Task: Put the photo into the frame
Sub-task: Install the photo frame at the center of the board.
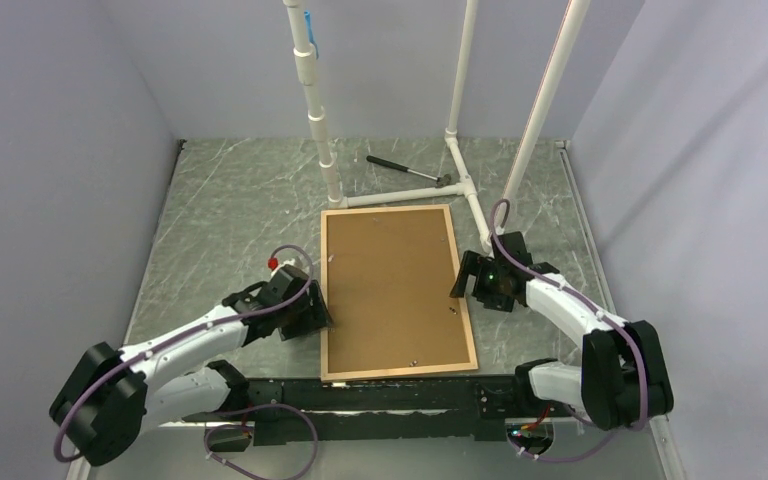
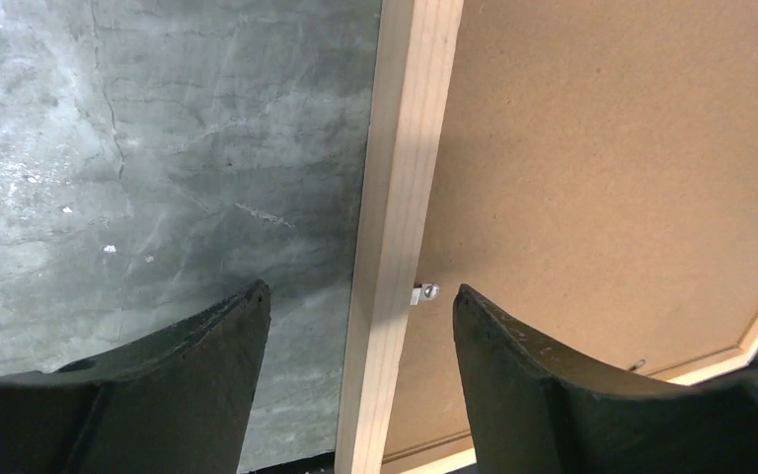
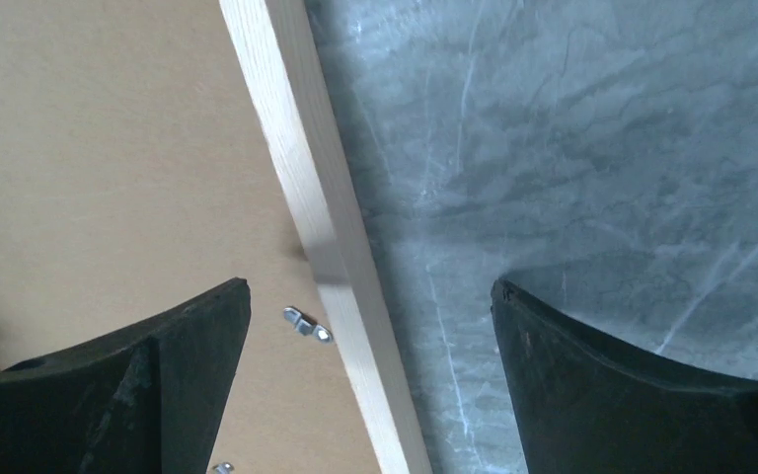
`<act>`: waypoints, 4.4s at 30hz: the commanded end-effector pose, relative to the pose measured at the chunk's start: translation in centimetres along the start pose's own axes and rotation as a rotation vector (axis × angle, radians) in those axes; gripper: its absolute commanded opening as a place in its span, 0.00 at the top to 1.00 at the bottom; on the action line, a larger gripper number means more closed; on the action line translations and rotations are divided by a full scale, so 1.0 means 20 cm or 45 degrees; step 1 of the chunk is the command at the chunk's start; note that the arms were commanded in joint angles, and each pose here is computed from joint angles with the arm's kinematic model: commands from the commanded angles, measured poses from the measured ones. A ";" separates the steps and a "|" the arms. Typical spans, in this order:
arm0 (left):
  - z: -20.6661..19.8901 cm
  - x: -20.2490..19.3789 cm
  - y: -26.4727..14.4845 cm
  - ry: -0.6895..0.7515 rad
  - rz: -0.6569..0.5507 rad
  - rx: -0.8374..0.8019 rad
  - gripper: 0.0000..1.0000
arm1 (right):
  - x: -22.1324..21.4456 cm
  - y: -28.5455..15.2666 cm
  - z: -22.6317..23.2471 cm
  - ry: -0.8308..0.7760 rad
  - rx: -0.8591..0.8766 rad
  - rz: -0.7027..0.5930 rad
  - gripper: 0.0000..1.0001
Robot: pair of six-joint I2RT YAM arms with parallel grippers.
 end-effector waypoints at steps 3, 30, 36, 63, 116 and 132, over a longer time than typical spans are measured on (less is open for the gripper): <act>-0.01 0.02 -0.03 -0.067 0.007 -0.168 0.26 | 0.00 0.06 0.08 -0.067 0.073 0.063 0.04; 0.03 0.02 0.03 -0.040 0.076 -0.063 0.25 | -0.17 -0.02 0.24 -0.431 -0.090 0.185 0.28; 0.04 0.01 0.03 -0.042 0.076 -0.056 0.25 | -0.19 0.00 0.23 -0.435 -0.163 0.206 0.35; 0.06 0.01 0.02 -0.030 0.070 -0.046 0.25 | -0.10 -0.05 0.31 -0.424 -0.111 0.107 0.41; 0.00 0.08 0.02 0.032 0.065 -0.034 0.26 | -0.06 0.06 0.32 -0.248 0.128 0.202 0.21; -0.09 0.00 -0.15 0.068 0.099 -0.224 0.32 | -0.12 -0.14 0.45 -0.230 0.434 0.275 0.21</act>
Point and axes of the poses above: each gripper's point midway between its finger pads, its own y axis out along the fingers, its own z axis along the line the jaws close on, x = y × z, the point moved 6 cm from there along -y, back along the fingers, and after that the axes turned 6 degrees about -y, right-handed, at the moved point
